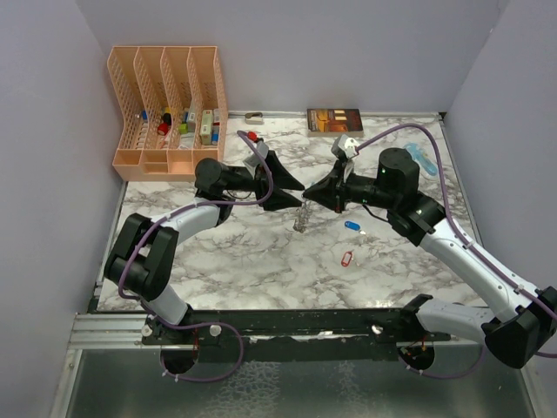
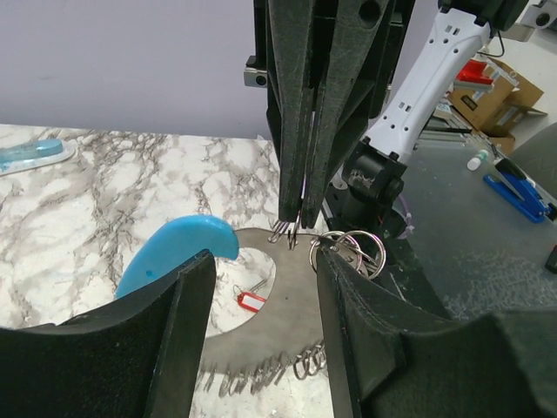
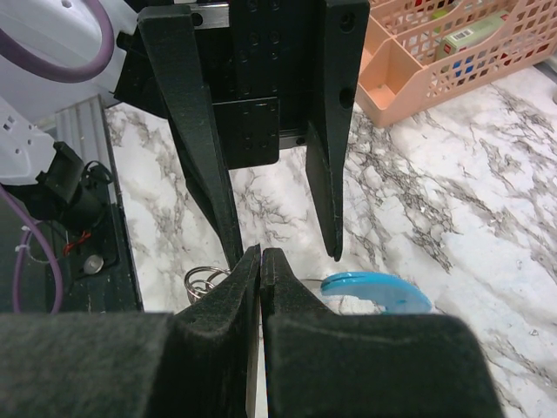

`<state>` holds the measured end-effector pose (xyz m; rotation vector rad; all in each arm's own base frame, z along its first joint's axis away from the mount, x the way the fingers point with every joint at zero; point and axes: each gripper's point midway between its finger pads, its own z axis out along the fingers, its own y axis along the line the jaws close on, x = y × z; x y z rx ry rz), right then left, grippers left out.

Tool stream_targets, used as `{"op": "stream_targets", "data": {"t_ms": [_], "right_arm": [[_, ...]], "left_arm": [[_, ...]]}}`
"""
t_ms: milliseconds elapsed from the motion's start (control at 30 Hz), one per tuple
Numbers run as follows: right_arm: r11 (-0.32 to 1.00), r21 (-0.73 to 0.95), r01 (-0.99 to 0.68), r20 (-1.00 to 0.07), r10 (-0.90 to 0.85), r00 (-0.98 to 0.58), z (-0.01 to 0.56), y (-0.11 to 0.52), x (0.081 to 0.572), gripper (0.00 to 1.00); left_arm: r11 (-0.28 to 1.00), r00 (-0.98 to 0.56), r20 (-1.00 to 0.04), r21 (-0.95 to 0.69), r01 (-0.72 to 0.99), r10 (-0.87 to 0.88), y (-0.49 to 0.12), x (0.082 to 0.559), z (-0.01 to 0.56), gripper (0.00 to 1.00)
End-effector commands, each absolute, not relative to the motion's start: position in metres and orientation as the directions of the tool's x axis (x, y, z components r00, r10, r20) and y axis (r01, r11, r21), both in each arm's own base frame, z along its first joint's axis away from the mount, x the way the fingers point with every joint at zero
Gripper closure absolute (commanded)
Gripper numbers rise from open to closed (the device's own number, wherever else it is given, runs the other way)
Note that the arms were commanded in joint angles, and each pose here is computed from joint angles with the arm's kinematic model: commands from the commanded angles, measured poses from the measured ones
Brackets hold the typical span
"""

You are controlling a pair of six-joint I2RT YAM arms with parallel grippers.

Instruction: Put the keys on the keyring

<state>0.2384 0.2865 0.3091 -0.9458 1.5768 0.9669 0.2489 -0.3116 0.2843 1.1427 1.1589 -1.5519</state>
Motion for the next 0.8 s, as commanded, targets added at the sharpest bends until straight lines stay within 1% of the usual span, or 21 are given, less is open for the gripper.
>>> {"op": "stream_targets", "data": {"t_ms": [0, 200, 500, 600, 667, 767], "right_arm": [[0.334, 0.089, -0.938, -0.993, -0.048, -0.111, 0.339, 0.291, 0.232, 0.99], [0.335, 0.091, -0.938, -0.992, -0.047, -0.114, 0.338, 0.291, 0.232, 0.99], [0.338, 0.085, -0.937, -0.993, -0.043, -0.106, 0.341, 0.290, 0.231, 0.99], [0.341, 0.081, -0.937, -0.994, -0.041, -0.102, 0.342, 0.289, 0.232, 0.99], [0.344, 0.079, -0.936, -0.994, -0.041, -0.099, 0.343, 0.289, 0.232, 0.99], [0.349, 0.077, -0.934, -0.994, -0.040, -0.097, 0.343, 0.288, 0.232, 0.99]], "left_arm": [[-0.227, -0.183, -0.975, -0.151, 0.962, -0.128, -0.313, 0.241, 0.292, 0.48], [-0.268, -0.180, -0.975, -0.140, 0.953, -0.129, -0.316, 0.230, 0.296, 0.52], [-0.276, -0.187, -0.975, -0.148, 0.950, -0.120, -0.319, 0.228, 0.289, 0.66], [-0.278, -0.190, -0.975, -0.151, 0.949, -0.118, -0.319, 0.228, 0.288, 0.68], [-0.280, -0.189, -0.975, -0.150, 0.948, -0.117, -0.319, 0.227, 0.288, 0.71], [-0.281, -0.190, -0.975, -0.151, 0.948, -0.115, -0.319, 0.227, 0.287, 0.80]]}}
